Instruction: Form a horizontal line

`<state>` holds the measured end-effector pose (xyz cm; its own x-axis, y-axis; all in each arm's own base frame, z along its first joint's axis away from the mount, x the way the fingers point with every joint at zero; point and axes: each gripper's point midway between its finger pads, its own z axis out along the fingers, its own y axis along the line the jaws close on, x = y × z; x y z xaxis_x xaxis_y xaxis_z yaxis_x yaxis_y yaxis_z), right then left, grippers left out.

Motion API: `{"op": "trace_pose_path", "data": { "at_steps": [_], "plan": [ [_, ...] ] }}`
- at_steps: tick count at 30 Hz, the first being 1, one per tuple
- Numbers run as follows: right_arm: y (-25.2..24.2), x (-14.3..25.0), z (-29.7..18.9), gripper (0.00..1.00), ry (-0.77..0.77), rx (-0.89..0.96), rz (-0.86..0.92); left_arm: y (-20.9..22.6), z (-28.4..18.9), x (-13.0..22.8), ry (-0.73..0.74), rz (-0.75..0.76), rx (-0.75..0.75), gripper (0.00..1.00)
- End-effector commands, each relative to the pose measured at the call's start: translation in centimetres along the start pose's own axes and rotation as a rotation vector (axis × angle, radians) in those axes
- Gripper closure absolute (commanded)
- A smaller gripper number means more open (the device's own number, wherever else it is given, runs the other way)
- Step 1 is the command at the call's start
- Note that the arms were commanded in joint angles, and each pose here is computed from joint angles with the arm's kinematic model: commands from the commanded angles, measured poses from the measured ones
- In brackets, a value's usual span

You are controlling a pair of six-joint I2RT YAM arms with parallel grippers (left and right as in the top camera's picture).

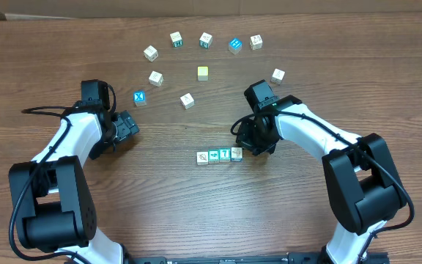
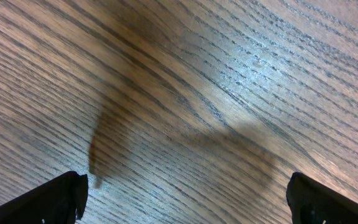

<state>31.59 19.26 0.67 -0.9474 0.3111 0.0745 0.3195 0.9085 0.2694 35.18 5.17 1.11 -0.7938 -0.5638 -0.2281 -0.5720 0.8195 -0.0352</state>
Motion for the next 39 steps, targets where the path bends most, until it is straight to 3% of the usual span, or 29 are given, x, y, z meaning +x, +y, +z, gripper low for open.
{"op": "trace_pose_path", "data": {
  "at_steps": [1,39],
  "plan": [
    [-0.07,0.33,0.3,0.96,0.008,0.005,-0.004,0.29,0.42,0.25,0.011,0.003,-0.013,0.0],
    [0.91,0.26,0.28,0.96,0.013,-0.044,-0.042,0.28,0.42,0.26,0.011,0.003,-0.013,0.01]
  ]
}}
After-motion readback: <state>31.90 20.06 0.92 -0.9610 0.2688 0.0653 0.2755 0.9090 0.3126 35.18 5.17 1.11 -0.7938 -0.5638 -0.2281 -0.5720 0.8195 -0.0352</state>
